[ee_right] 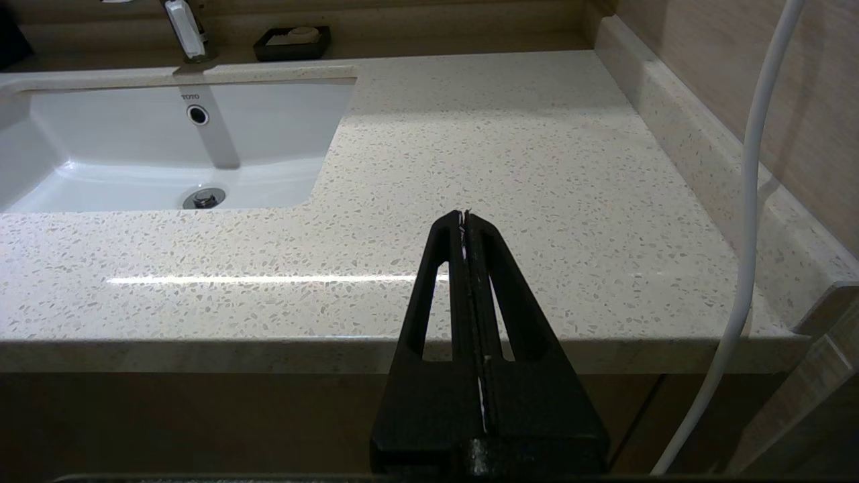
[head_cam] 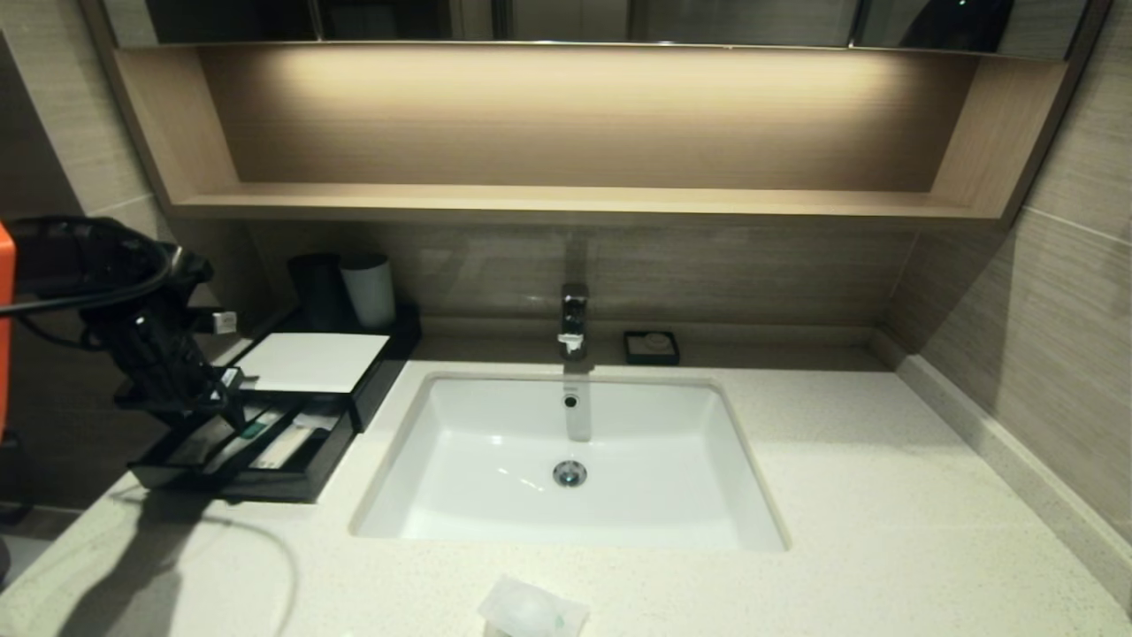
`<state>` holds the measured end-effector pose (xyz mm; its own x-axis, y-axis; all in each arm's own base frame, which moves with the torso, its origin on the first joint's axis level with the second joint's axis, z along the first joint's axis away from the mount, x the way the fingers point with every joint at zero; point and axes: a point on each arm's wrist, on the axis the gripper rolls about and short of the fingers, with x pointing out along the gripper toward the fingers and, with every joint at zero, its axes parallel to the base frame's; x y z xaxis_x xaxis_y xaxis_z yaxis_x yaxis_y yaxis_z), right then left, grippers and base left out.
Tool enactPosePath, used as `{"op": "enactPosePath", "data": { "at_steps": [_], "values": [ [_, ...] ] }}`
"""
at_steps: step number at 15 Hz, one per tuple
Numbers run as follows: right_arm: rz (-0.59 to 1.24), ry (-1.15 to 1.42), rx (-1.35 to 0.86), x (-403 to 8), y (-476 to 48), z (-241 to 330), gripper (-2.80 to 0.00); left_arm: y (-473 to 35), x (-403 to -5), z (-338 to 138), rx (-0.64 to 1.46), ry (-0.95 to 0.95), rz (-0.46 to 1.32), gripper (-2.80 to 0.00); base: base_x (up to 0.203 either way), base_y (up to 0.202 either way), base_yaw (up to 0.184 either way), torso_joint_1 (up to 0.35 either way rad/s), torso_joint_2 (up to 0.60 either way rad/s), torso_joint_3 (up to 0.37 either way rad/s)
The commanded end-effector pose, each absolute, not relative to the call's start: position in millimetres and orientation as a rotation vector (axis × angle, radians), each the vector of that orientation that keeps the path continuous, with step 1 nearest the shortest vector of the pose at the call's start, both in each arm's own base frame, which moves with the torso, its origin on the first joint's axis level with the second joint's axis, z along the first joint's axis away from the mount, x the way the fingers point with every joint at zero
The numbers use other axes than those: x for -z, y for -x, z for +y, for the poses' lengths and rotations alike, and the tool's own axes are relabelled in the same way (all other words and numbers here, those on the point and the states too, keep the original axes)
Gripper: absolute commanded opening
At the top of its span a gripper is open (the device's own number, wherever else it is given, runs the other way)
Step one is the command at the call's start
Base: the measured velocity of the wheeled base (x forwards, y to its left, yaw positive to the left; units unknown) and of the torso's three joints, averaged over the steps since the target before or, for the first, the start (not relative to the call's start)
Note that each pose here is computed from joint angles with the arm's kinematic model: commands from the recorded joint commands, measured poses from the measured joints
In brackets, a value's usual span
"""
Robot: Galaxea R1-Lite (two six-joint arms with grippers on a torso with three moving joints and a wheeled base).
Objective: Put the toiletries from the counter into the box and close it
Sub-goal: Place the bathroom toiletry into the drawer, then pick up the bathroom toiletry
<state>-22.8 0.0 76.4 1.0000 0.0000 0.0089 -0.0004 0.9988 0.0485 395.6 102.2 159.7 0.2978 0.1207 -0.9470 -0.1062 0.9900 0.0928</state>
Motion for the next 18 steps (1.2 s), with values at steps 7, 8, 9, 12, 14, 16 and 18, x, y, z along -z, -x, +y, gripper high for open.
{"op": "enactPosePath", "data": {
  "at_steps": [7, 8, 9, 12, 14, 16, 18],
  "values": [
    [-0.009, -0.049, 0.0, -77, 23, 0, -2.8, -385, -187, 93, -0.13, 0.028, 1.191, 0.0, 0.0, 0.0, 0.0, 0.0, 0.0, 0.0],
    [-0.009, -0.049, 0.0, -77, 23, 0, -2.8, -383, -188, 91, -0.118, 0.035, 1.197, 0.0, 0.0, 0.0, 0.0, 0.0, 0.0, 0.0],
    [-0.008, -0.049, 0.0, -76, 23, 0, -2.8, -383, -188, 90, -0.11, 0.038, 1.202, -2.8, 0.0, 0.0, 0.0, 0.0, 0.0, 0.0],
    [-0.009, -0.049, 0.0, -77, 23, 0, -2.8, -384, -185, 88, -0.106, 0.039, 1.211, -2.8, 0.0, 0.0, 0.0, 0.0, 0.0, 0.0],
    [-0.008, -0.049, 0.0, -76, 23, 0, -2.8, -384, -183, 88, -0.107, 0.043, 1.221, -2.8, 0.0, 0.0, 0.0, 0.0, 0.0, 0.0],
    [-0.008, -0.049, 0.0, -76, 23, 0, -2.8, -385, -180, 89, -0.106, 0.047, 1.238, -2.8, 0.0, 0.0, 0.0, 0.0, 0.0, 0.0],
    [-0.009, -0.049, 0.0, -76, 23, 0, -2.8, -386, -176, 89, -0.11, 0.051, 1.254, -2.8, 0.0, 0.0, 0.0, 0.0, 0.0, 0.0]
  ]
}}
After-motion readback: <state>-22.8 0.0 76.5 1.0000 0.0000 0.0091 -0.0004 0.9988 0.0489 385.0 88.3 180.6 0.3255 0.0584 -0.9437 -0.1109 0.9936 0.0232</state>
